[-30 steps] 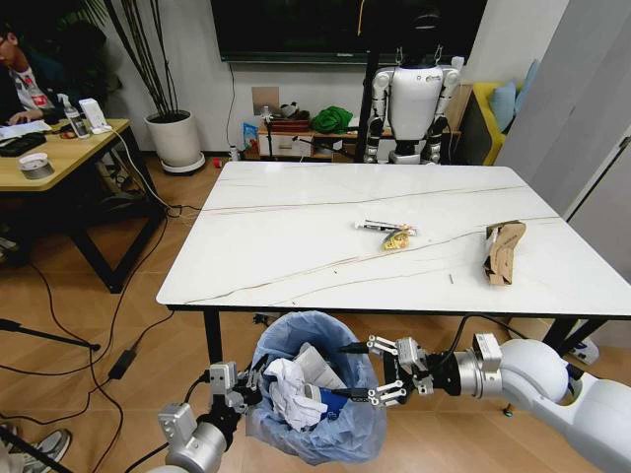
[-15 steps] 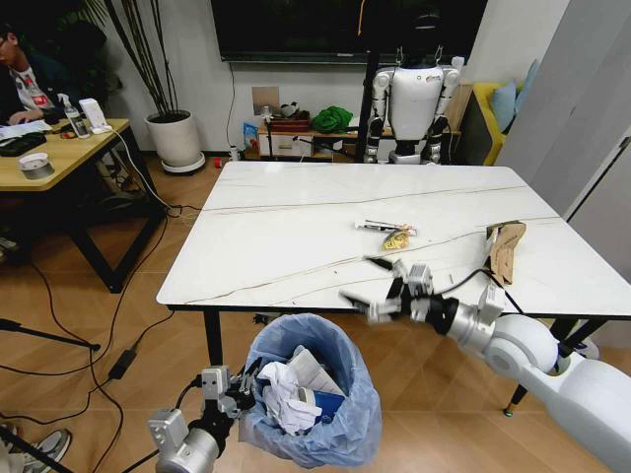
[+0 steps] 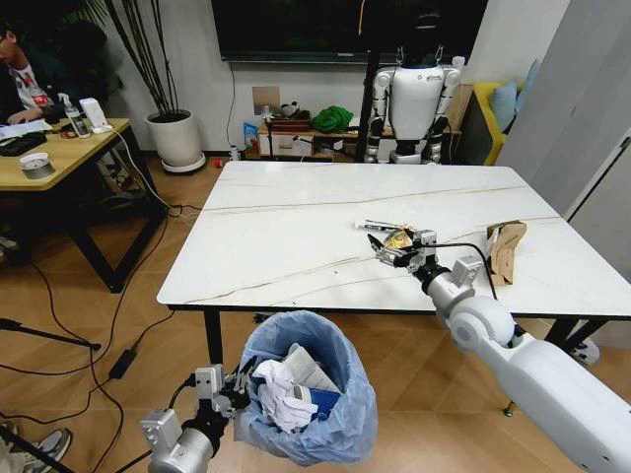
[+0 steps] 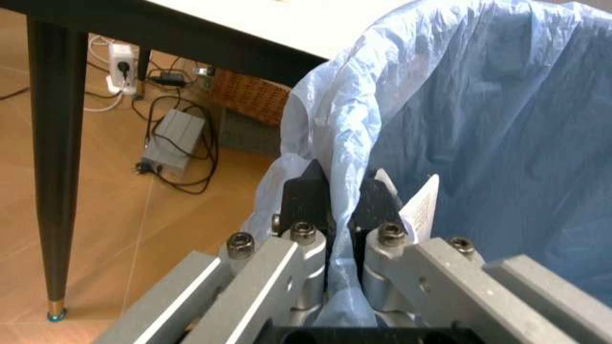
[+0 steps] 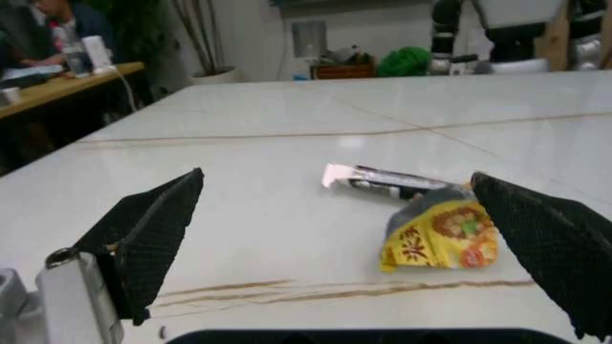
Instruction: Pick up the trash bin and place the trash from the table into it.
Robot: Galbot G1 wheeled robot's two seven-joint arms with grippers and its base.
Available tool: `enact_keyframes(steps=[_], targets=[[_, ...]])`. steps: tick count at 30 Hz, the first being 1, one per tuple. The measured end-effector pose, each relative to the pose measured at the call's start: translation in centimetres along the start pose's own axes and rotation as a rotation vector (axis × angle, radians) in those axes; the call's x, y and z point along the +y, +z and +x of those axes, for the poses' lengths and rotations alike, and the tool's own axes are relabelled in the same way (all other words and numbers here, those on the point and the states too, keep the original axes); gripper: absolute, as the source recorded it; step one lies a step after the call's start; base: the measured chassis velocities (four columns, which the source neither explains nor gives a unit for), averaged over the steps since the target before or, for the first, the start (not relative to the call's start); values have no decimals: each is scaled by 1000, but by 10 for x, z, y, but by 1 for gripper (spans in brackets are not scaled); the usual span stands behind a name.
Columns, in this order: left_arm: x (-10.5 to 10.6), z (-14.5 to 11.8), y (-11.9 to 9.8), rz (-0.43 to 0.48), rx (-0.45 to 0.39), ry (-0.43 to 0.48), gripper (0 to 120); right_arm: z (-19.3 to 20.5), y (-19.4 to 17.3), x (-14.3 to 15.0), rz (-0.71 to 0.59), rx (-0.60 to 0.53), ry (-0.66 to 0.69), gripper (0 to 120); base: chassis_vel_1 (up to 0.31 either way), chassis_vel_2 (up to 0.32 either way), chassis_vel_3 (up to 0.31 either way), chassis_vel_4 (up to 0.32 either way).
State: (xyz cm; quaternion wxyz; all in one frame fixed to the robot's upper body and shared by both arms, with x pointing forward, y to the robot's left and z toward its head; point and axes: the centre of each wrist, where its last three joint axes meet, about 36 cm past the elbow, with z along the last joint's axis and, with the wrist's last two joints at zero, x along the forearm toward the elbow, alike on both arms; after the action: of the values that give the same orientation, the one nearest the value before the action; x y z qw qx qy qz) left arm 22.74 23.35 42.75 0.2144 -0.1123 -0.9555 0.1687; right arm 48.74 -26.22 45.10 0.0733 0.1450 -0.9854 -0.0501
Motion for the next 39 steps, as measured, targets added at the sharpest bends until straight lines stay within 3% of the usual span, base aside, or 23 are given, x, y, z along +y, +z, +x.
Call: enact_keyframes(steps=[18,33,39], targets=[[0,4,-6,-2,-6,1,0,-72,2,24,-32,181,269,100,0,0,0,0],[1,1,-3,4,-6,-6,0,-111,19,31,-68,206,312,100,0,0,0,0],[2,-2,-2,4,-7,-6,0,-123,27,21,-101,157,287,81,0,0,0,0]])
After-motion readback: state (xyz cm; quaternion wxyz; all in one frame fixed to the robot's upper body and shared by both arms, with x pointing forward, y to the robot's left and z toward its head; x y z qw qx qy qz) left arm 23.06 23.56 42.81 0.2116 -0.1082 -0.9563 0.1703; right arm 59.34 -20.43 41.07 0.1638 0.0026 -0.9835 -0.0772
